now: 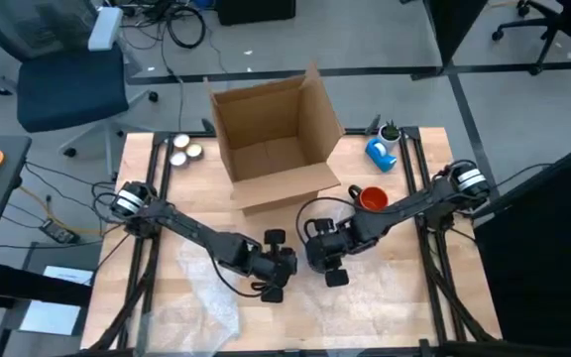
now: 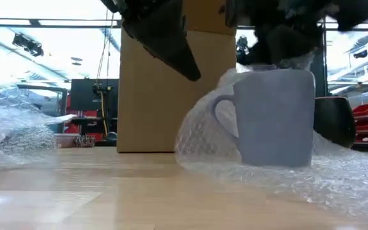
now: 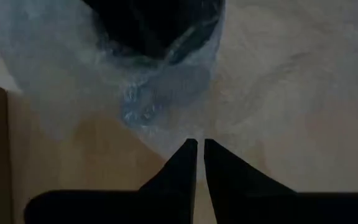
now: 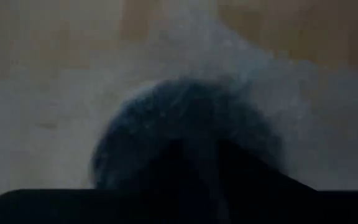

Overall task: Wrap mug
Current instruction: Wrap the blue mug with the top bubble wrap

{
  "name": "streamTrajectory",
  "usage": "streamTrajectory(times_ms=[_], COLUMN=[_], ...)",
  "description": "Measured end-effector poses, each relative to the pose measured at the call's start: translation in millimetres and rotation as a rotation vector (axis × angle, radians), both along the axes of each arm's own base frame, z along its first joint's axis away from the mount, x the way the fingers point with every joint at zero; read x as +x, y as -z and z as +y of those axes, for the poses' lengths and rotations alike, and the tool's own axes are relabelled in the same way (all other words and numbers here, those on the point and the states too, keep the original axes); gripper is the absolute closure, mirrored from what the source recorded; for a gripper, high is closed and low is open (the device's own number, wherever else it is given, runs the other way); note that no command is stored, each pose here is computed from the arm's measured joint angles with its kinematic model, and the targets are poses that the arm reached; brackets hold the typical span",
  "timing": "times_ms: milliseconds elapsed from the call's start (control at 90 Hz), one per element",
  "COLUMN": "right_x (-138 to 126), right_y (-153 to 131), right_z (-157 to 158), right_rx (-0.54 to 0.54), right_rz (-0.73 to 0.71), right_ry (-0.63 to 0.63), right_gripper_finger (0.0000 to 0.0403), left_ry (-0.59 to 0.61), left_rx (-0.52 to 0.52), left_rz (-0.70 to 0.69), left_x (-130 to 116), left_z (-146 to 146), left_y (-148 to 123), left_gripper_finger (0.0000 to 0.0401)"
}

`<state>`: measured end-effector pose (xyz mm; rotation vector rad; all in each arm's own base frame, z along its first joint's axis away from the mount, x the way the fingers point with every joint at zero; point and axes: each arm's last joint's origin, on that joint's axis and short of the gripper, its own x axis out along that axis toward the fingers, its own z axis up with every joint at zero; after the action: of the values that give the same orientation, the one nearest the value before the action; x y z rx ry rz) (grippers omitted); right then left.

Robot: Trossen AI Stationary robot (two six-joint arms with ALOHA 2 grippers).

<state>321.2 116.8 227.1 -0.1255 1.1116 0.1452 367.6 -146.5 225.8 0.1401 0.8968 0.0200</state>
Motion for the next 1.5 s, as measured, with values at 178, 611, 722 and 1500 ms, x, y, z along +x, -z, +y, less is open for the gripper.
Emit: streamTrajectory(times_ms=[178,611,722,1500], right_x=[1.0,-4.7,-6.3,-3.2], right_y=[-29.1,-38.4,-33.8,-5.1], right_z=[14.6,37.2,33.0,9.7], right_rx=[-0.02,0.078,0.038,-0.006], right_rz=[-0.034,-0.027,-0.005,0.02], right_ry=[-0.028,-0.087,-0.065,0.005], right_gripper_finger=[0.0328,0.0328,0.0328,0.0402], left_ry=[-0.004,-0.02,-0.02,-0.026], left_rx=[0.007,0.002,0.003,0.01], left_rz=[0.024,0.039,0.039,0.036], left_x=[-1.9,-3.6,-3.6,-3.5], left_z=[0.8,0.7,0.8,1.0], left_y=[1.4,2.4,2.4,2.3], left_gripper_finger=[0.0386,0.0386,0.0386,0.0386])
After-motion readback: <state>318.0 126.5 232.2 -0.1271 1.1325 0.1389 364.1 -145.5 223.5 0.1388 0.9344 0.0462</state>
